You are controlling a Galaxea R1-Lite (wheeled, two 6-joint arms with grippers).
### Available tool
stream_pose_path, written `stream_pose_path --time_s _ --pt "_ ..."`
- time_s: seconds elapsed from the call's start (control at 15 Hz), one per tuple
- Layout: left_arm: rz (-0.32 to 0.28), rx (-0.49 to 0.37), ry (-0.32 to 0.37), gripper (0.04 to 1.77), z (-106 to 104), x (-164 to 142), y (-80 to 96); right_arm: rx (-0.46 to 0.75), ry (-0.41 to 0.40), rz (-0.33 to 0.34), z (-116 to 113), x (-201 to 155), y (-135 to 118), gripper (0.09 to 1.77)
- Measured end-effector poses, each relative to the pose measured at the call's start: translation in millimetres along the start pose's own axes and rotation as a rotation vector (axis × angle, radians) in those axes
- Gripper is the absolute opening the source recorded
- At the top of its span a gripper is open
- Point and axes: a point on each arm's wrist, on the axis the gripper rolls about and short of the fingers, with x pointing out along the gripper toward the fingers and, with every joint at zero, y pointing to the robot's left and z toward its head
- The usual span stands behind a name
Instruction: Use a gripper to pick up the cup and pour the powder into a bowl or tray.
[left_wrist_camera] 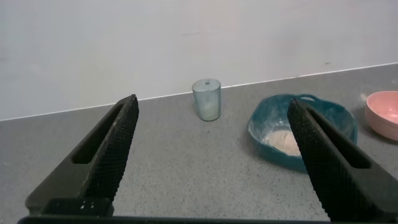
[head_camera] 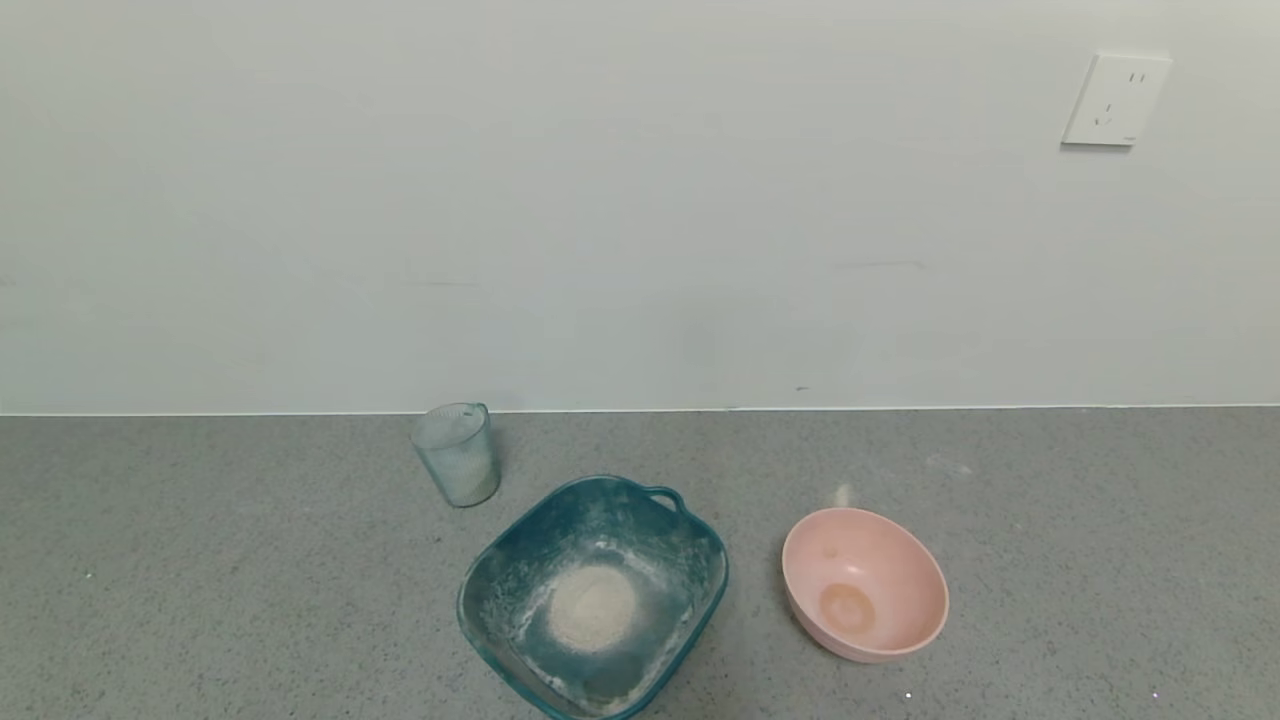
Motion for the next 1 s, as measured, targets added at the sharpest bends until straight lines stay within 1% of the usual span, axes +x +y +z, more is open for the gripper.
stream_pose_path --time_s 0.13,0.33,0.4,0.47,0.67,0.8,0.93,1.0 --pt "-0.002 0.001 -0.02 1.72 -13 -6 -1.3 0.0 0.0 0.0 0 0 0 1.71" --pt "0.005 0.007 -0.109 1.72 -24 -6 -2.5 0.0 0.0 -0.001 0 0 0 1.71" --pt "0.007 0.01 -0.127 1.72 -30 -3 -3.0 0.0 0.0 0.0 0 0 0 1.71" --pt "0.006 0.011 -0.126 1.72 -40 1 -3.8 0.0 0.0 -0.001 0 0 0 1.71" --pt "0.002 0.01 -0.085 1.72 -73 11 -6.9 0.0 0.0 0.0 0 0 0 1.71" --pt "0.003 0.009 -0.088 1.72 -88 16 -8.3 0.0 0.0 0.0 0 0 0 1.71" --pt "0.0 0.005 -0.047 1.72 -103 19 -9.8 0.0 0.001 0.0 0 0 0 1.71" --pt "-0.002 0.005 -0.031 1.72 -107 19 -10.1 0.0 0.0 0.0 0 0 0 1.71"
